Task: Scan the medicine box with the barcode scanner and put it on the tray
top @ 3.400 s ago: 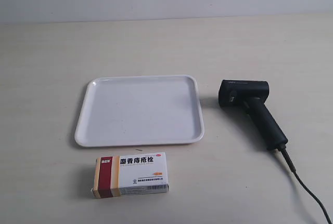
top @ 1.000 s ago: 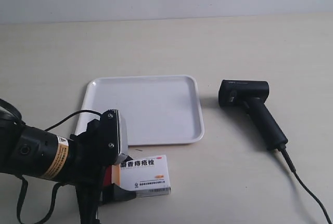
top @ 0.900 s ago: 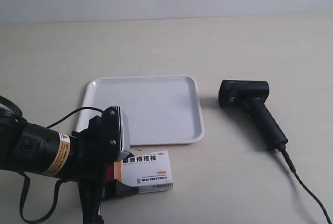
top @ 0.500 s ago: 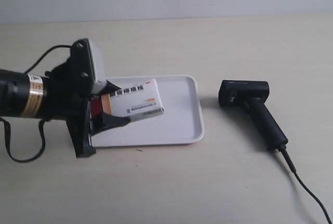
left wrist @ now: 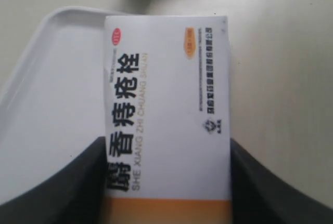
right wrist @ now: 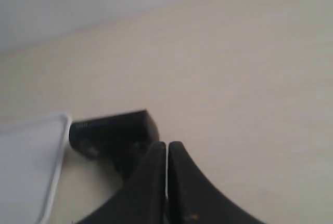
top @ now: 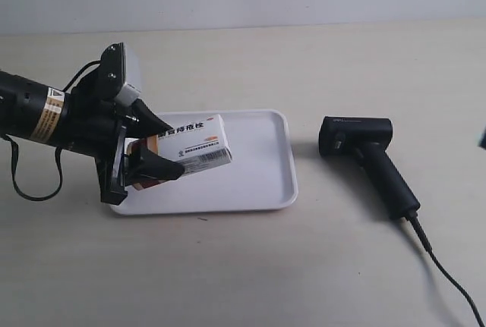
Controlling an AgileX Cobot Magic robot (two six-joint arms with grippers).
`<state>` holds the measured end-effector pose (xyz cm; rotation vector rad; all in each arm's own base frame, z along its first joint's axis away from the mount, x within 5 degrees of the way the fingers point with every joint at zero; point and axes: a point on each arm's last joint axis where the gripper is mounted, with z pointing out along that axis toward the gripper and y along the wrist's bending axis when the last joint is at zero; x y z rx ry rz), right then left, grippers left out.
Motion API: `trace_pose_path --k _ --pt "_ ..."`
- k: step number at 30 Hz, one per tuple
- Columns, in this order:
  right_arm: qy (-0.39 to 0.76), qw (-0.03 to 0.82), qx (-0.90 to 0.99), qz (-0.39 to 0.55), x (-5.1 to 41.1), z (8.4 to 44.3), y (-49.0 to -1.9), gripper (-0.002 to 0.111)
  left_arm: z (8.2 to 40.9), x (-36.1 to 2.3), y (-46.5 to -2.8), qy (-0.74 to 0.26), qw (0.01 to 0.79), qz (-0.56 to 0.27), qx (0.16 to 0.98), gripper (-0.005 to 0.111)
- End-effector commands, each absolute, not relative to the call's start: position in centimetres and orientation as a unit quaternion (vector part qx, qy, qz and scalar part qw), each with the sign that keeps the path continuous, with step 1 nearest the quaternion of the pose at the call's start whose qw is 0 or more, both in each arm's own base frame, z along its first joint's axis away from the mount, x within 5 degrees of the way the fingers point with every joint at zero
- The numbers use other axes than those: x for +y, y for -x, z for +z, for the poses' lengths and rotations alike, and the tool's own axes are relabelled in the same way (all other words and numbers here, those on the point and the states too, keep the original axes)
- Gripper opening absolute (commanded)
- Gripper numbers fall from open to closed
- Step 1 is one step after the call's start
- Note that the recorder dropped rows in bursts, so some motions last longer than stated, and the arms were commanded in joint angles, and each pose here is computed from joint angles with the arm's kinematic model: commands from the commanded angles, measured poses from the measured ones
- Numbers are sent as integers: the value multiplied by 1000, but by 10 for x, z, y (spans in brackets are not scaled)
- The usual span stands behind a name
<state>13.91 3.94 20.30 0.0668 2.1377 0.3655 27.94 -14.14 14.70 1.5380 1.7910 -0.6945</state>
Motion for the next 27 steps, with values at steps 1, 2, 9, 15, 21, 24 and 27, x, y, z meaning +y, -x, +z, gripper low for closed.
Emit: trace_pose_path --k 1,2,9,15,21,24,27 --pt "74 388 910 124 77 188 -187 26 149 -144 -281 -587 337 -270 685 0" --pt "95 372 916 115 84 182 -197 36 149 -144 -281 -588 338 -270 684 0" --pt "150 288 943 77 109 134 -244 100 148 -142 -284 -587 338 -252 691 0" --pt "166 272 946 63 116 108 -263 101 148 -142 -285 -588 340 -247 691 0" --pt "202 303 930 47 118 98 -273 78 148 -142 -285 -588 340 -247 691 0" --pt "203 309 928 47 118 102 -273 51 148 -142 -285 -588 340 -247 691 0" --pt "214 306 926 49 118 114 -269 22 148 -141 -285 -587 340 -245 692 0"
